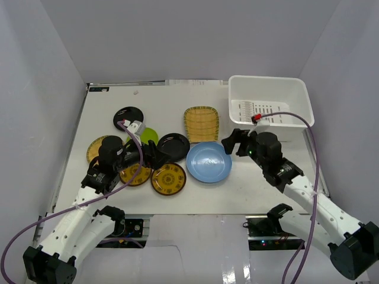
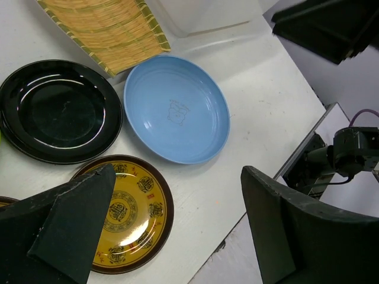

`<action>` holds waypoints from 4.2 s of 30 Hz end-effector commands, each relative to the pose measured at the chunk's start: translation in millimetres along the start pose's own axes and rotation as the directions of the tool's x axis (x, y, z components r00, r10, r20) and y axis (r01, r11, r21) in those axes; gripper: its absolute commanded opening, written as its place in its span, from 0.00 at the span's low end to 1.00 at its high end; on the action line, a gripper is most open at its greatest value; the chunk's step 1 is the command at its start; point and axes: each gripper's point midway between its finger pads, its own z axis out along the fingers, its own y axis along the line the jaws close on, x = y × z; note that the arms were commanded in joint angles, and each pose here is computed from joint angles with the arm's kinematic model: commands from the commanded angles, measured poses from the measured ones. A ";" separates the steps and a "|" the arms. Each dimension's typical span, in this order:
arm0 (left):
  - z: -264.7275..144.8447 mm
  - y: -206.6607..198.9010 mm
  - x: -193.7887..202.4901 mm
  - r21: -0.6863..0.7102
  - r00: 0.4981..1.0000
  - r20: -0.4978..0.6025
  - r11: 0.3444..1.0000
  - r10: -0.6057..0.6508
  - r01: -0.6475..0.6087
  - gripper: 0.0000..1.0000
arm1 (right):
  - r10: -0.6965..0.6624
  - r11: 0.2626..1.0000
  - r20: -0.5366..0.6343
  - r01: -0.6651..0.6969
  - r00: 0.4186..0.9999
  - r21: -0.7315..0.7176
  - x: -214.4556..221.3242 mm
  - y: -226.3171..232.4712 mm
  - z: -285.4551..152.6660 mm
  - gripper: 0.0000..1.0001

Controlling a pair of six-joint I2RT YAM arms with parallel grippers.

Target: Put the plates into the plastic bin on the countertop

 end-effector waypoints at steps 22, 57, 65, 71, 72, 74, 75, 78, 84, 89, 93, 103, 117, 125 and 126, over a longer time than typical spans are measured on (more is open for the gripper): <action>-6.9 26.1 49.1 -0.212 0.947 -0.140 0.943 -0.291 0.258 0.98 | 0.300 0.945 -0.273 -0.247 0.914 0.212 163.0 -51.9 14.9 0.69; -2.6 20.4 39.2 -0.127 0.979 -0.113 0.980 -0.168 0.153 0.59 | 0.106 0.725 0.253 -0.249 0.962 0.642 -158.2 -228.5 11.6 0.08; -3.9 12.7 41.6 -0.119 0.982 -0.118 0.984 -0.145 0.131 0.60 | 0.146 0.619 0.079 -0.154 0.986 0.770 -110.3 -295.8 42.5 0.08; -4.5 18.2 40.4 -0.155 0.983 -0.107 0.979 -0.150 0.132 0.61 | 0.196 0.648 0.047 -0.166 0.979 0.743 -91.3 -293.0 54.1 0.23; -4.3 19.4 42.5 -0.162 0.981 -0.113 0.977 -0.156 0.137 0.61 | 0.197 0.663 0.071 -0.186 0.978 0.725 -98.6 -288.1 54.9 0.32; -3.7 22.6 42.0 -0.178 0.981 -0.111 0.974 -0.158 0.137 0.61 | 0.185 0.718 0.116 -0.215 0.976 0.662 -120.9 -268.6 51.9 0.64; -3.6 23.7 42.4 -0.184 0.981 -0.113 0.973 -0.160 0.138 0.61 | 0.177 0.738 0.133 -0.221 0.975 0.638 -130.1 -260.0 49.8 0.71; -3.9 28.0 41.3 -0.212 0.980 -0.104 0.967 -0.168 0.143 0.61 | 0.154 0.804 0.163 -0.220 0.974 0.552 -149.0 -221.9 40.5 0.78; -16.8 39.2 15.4 -0.306 0.990 0.023 0.941 -0.141 0.141 0.60 | 0.162 0.978 0.067 -0.169 0.985 0.123 -61.8 -45.3 58.5 0.62; -16.4 48.1 24.3 -0.349 0.984 0.014 0.922 -0.176 0.170 0.60 | 0.228 0.946 -0.178 -0.261 0.957 -0.193 59.9 78.0 54.8 0.58; -16.5 62.1 32.3 -0.424 0.968 0.035 0.874 -0.247 0.238 0.60 | 0.165 0.944 -0.335 -0.247 0.928 -0.220 131.6 120.2 55.5 0.67; -10.0 80.2 88.8 -0.486 0.884 0.051 0.762 -0.465 0.429 0.67 | 0.246 0.904 -0.506 -0.383 0.827 -0.188 216.1 134.2 70.3 0.49; -8.9 51.6 14.5 -0.377 0.954 0.085 0.876 -0.289 0.299 0.70 | 0.239 0.917 -0.238 -0.300 0.941 -0.263 106.1 109.8 25.0 0.08; 16.9 31.2 -14.2 -0.258 0.965 0.048 0.930 -0.257 0.260 0.73 | 0.219 0.974 0.247 -0.225 0.944 -0.001 -94.6 -19.2 3.1 0.08; 22.8 29.1 -13.0 -0.241 0.962 0.034 0.932 -0.272 0.272 0.73 | 0.189 0.974 0.260 -0.215 0.947 0.073 -102.8 -41.7 8.7 0.08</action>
